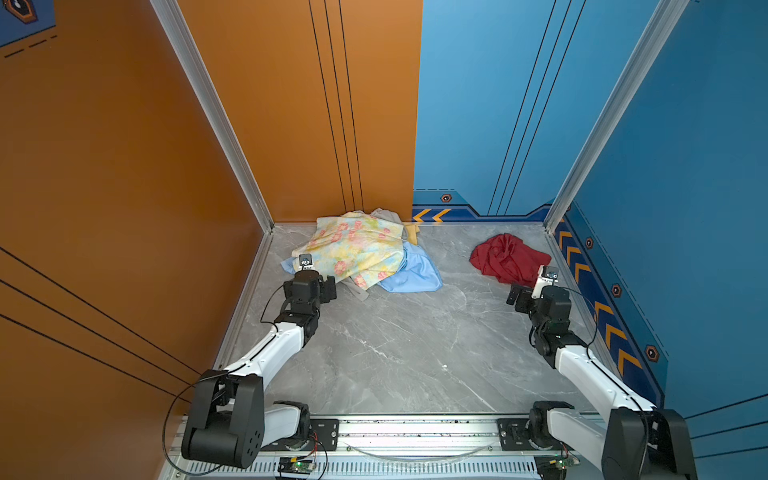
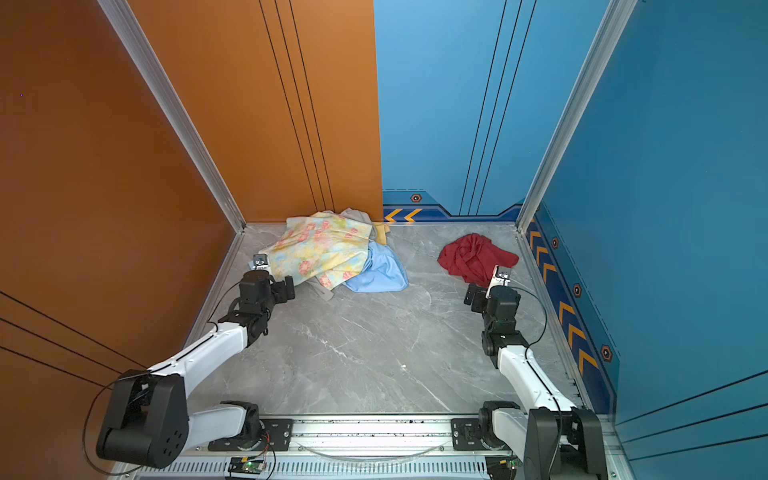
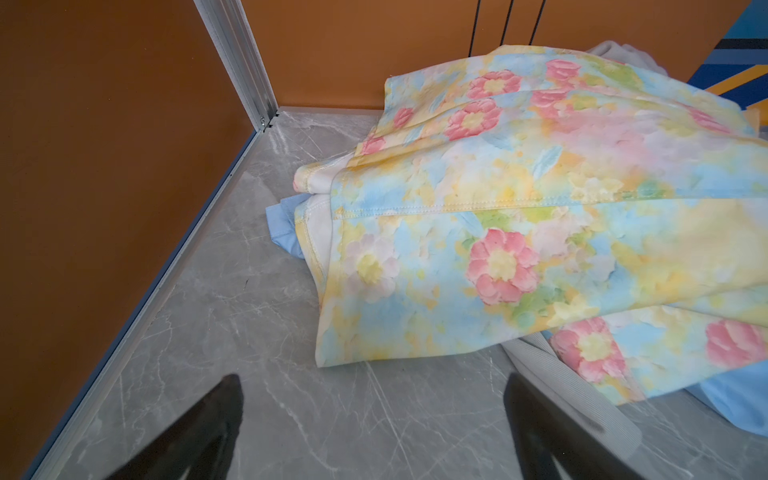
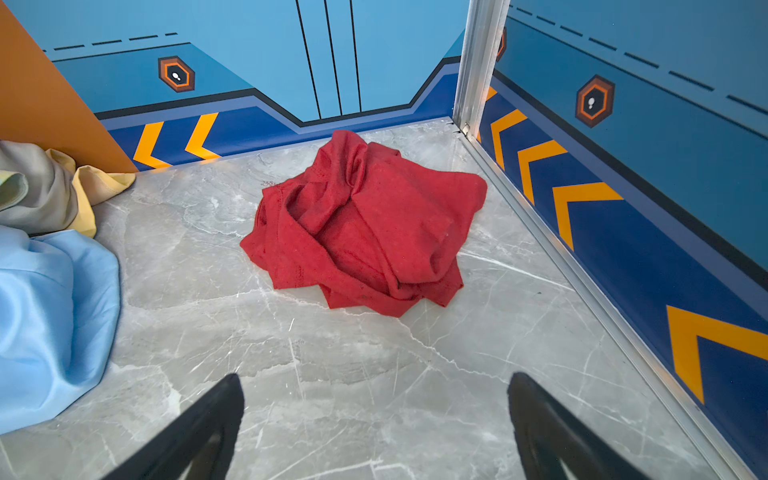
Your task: Pick out a specific cloth from the pile
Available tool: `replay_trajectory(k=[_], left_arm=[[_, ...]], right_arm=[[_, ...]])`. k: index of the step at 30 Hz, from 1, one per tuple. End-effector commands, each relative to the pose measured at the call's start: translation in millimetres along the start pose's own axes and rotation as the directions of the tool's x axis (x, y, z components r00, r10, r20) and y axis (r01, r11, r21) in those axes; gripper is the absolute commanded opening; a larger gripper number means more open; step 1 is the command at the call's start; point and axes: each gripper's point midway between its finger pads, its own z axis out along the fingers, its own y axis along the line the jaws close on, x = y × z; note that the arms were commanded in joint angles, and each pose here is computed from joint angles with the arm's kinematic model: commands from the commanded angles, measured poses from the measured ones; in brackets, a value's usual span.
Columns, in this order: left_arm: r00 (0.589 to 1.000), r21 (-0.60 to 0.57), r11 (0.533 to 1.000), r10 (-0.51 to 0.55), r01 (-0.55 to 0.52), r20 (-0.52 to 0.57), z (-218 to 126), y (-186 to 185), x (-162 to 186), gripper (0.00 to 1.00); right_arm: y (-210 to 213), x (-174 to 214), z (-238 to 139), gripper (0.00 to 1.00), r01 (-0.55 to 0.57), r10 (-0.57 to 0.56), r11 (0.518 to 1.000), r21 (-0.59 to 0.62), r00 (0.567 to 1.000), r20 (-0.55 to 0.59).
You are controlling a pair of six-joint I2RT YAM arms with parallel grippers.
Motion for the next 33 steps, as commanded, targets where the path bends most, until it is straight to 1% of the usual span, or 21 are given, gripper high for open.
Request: replay_trajectory(k=[1,6,9,11,16,21,27,33], left_arm=[[1.000,-0.024,0.999,-0.023,0.023,0.005,9,13,9,0.98],[1.000,0.000,1.000,-0.010,0.010,-0.009,22,12,22,0.98],[1.000,0.046,0.999,0.004,-0.005,0.018,25,4,24,0.98],[0.999,0.055,0.998,0.012,-0.013,0.031,28,3,26,0.98],[0.993,0.081,0.997,0.009,-0.018,0.115,25,1,33,0.98],[0.985,0.059,0.998,-0.012,0.002,0.171,23,6,40,0.98],[0.986,0.028,1.000,-0.014,0.009,0.165,27,10,48,0.98],[0.986,0.039,0.999,-0.011,0.004,0.165,28,8,47,0.98]], right_arm=[[0,-4,6,1.00,0.000,0.000,1.000,0.004,0.999,0.051],[1,7,16,1.00,0.004,-0.005,1.000,0.006,0.999,0.032],[3,10,18,1.00,0.010,-0.010,1.000,-0.002,0.999,0.038],[3,12,19,1.00,0.016,-0.016,1.000,-0.002,0.999,0.040],[5,16,20,1.00,0.033,-0.032,0.999,-0.008,0.997,0.069],[11,20,23,1.00,0.075,-0.075,0.997,0.002,0.994,0.086],[6,18,19,1.00,0.073,-0.076,0.997,0.026,0.990,0.119],[9,18,25,1.00,0.080,-0.082,0.997,0.025,0.992,0.095]])
